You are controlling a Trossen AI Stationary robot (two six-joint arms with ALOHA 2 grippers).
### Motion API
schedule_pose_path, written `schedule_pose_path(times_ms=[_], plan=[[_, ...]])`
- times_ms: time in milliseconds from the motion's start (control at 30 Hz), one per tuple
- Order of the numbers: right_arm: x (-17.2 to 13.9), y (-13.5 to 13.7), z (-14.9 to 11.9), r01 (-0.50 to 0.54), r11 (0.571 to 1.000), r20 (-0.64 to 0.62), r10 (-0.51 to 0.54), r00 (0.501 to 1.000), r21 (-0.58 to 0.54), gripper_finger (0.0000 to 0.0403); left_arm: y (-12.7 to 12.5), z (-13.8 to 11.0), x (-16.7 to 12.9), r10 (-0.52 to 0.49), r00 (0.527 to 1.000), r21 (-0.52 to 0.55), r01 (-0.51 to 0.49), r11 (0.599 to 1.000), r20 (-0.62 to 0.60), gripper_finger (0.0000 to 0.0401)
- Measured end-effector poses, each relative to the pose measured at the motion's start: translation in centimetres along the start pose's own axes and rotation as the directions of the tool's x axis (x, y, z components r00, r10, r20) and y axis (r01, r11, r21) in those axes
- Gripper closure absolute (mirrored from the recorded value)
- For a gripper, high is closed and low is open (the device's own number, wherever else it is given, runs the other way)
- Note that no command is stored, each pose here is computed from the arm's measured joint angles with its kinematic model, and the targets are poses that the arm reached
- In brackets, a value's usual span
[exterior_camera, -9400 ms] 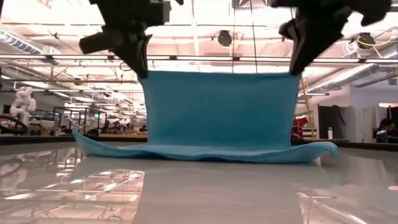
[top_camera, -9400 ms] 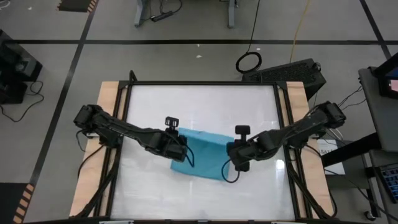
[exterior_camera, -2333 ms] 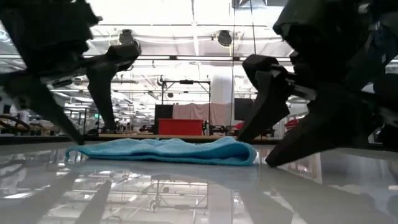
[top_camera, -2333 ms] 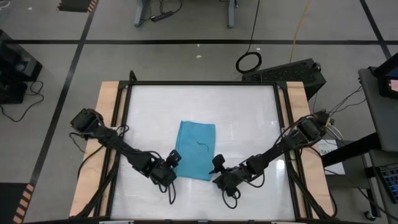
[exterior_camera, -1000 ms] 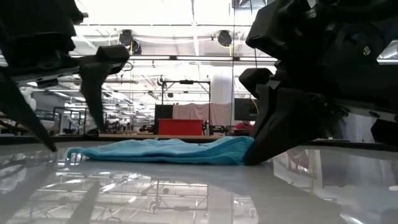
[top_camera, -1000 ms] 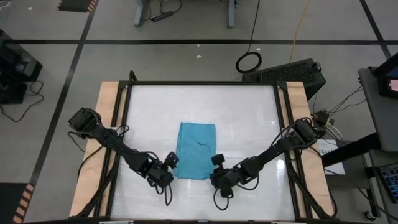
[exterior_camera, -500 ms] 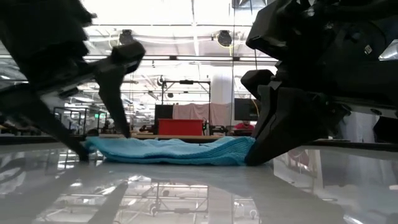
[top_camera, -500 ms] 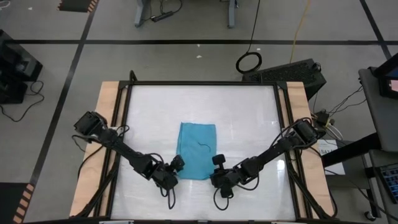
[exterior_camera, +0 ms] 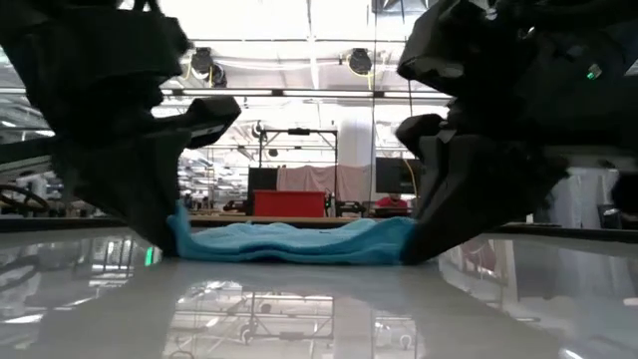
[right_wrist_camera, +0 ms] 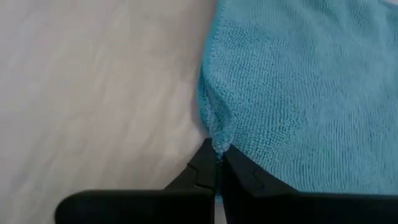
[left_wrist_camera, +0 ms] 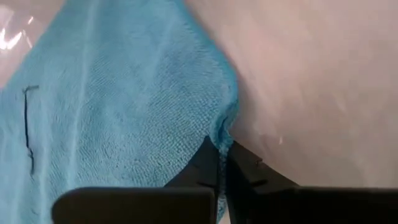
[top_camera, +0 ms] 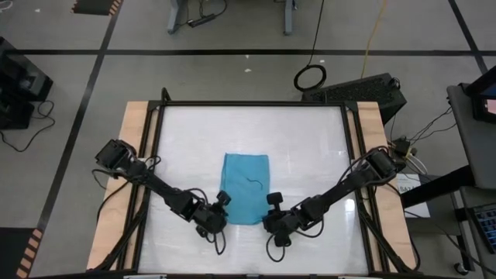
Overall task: Roll towel
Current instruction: Roll the blue towel
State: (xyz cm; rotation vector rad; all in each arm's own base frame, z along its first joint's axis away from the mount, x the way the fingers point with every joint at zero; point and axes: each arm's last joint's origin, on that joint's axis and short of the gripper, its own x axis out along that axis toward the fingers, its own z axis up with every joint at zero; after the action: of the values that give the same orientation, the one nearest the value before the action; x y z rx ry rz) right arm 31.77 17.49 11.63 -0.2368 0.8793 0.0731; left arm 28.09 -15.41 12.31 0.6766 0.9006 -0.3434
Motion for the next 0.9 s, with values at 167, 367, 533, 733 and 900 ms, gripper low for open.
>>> schedule_pose_path(times_ms=[167, 367, 533, 733, 900], plan=[[-2.2, 0.0, 0.8, -0.043, 0.992, 0.016, 0.042, 0.999, 0.116, 0.0402, 0.4, 0.9, -0.4, -0.041, 0.993, -0.234, 0.065, 0.970, 0.106, 0.0396], [-4.5, -0.5, 1.8, -0.090, 0.957, 0.056, 0.077, 0.995, 0.275, 0.0402, 1.0, 1.1, -0.5, -0.041, 0.990, -0.433, 0.096, 0.896, 0.135, 0.0398], [-4.4, -1.2, 1.9, -0.172, 0.897, 0.028, 0.176, 0.984, 0.408, 0.0402, 1.5, 1.1, -0.4, -0.048, 0.987, -0.572, 0.129, 0.810, 0.156, 0.0399], [-3.7, -2.5, 0.7, -0.131, 0.851, -0.030, 0.169, 0.985, 0.508, 0.0402, 1.5, 0.9, -0.3, -0.053, 0.989, -0.685, 0.133, 0.716, 0.137, 0.0400], [-3.1, -3.1, -0.6, -0.110, 0.803, -0.064, 0.181, 0.981, 0.586, 0.0402, 1.4, 0.7, -0.3, -0.056, 0.992, -0.741, 0.120, 0.661, 0.111, 0.0396]])
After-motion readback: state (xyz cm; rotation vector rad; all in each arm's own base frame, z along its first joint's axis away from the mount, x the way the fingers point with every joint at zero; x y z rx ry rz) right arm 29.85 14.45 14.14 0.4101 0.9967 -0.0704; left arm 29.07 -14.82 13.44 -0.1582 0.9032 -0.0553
